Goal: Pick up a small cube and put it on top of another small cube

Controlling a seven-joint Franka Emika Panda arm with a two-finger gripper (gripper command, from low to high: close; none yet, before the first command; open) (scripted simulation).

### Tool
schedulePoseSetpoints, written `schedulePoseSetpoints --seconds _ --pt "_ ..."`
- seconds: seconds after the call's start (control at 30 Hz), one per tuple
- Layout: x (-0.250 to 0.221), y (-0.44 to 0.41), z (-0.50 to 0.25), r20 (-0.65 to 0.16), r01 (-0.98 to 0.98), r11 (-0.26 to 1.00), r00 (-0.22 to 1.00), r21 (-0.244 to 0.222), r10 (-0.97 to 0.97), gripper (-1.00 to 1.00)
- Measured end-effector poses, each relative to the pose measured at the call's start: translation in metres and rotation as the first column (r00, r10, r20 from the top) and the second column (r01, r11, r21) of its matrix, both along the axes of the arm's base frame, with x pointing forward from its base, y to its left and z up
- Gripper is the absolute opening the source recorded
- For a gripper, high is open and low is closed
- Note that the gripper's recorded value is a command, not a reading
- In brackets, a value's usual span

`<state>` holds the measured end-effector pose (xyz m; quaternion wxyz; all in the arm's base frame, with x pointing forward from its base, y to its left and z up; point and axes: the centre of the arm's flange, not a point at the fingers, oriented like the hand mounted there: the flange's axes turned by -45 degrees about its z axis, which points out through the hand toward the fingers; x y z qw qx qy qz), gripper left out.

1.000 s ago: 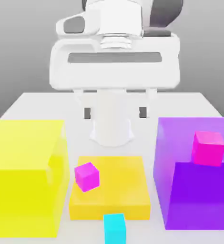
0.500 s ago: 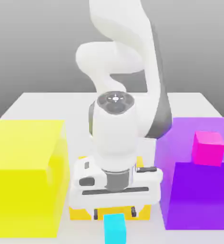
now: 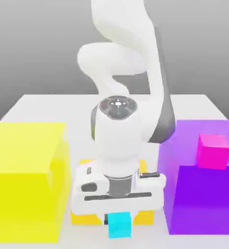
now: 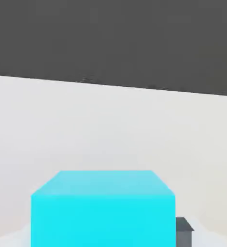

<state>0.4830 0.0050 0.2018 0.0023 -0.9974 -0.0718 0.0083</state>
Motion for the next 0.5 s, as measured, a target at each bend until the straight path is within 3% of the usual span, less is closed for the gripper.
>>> schedulePoseSetpoints --seconds 0.33,0.5 --pt "0.047 0.081 0.113 -0.046 -0.452 0.888 0.888 0.087 0.457 -1.0" --pt "0.022 0.181 0.191 -0.031 -0.68 0.724 0.726 0.116 0.687 -1.0"
